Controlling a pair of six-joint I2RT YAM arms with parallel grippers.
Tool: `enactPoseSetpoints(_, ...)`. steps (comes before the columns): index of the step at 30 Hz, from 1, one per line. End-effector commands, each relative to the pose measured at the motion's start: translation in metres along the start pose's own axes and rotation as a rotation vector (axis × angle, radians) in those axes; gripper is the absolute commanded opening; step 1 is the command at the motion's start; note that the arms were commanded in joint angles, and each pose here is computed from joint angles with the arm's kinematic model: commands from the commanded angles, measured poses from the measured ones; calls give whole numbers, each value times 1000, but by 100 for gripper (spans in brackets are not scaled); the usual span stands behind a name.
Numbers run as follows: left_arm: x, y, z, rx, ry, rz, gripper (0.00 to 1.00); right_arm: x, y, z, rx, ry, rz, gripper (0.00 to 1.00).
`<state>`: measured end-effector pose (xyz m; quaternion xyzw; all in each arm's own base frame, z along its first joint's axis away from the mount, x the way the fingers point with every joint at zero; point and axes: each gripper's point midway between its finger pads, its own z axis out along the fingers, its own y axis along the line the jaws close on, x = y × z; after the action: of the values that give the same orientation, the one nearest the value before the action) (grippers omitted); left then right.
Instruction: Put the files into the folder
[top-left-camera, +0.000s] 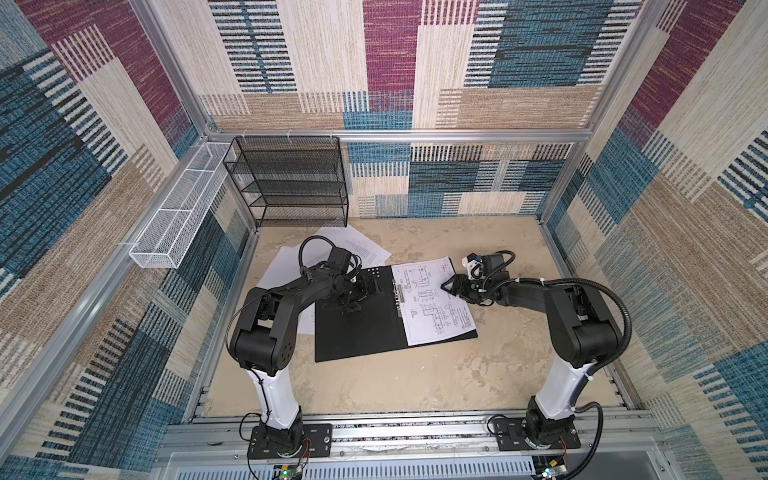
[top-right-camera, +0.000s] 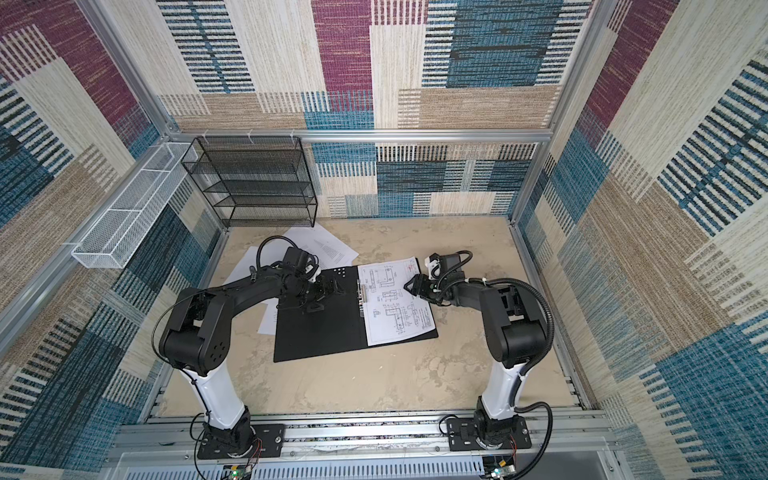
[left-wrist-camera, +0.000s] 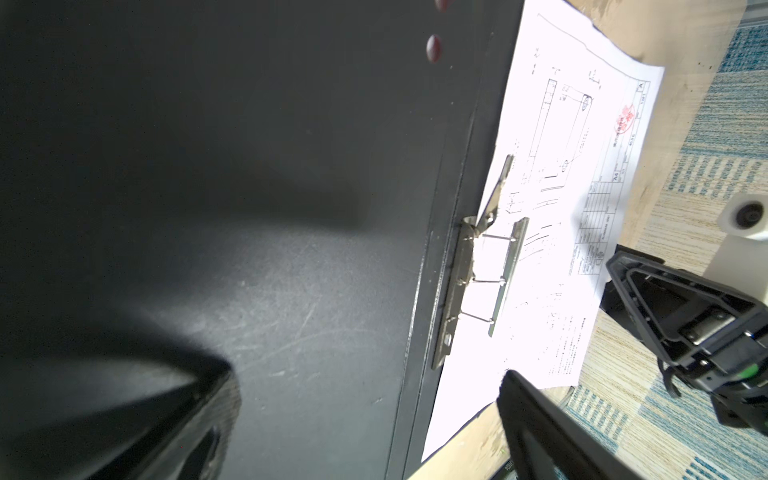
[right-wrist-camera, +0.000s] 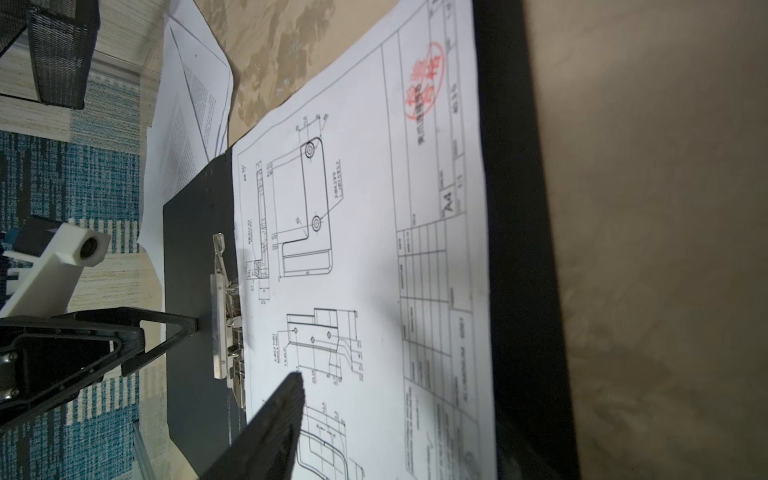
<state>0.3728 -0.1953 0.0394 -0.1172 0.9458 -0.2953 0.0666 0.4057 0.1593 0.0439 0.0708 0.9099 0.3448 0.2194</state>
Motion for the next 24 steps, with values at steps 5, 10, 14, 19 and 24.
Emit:
enactPoseSetpoints(5, 18, 36, 15, -130, 59, -52, 100, 16, -18, -5, 96, 15, 92, 70)
enactPoseSetpoints(10, 18, 37, 15, -133, 60, -53, 100, 8, -26, -13, 178, -17, 82, 77)
enactPoseSetpoints(14, 19, 33, 18, -121, 71, -42, 100, 6, -26, -11, 176, -16, 73, 83)
enactPoseSetpoints(19, 27, 20, 24, -106, 94, -9, 100, 5, -27, -7, 170, -12, 80, 85)
enactPoseSetpoints(24, 40, 11, 40, -109, 136, 20, 100, -6, -52, -28, 247, -86, 154, 86)
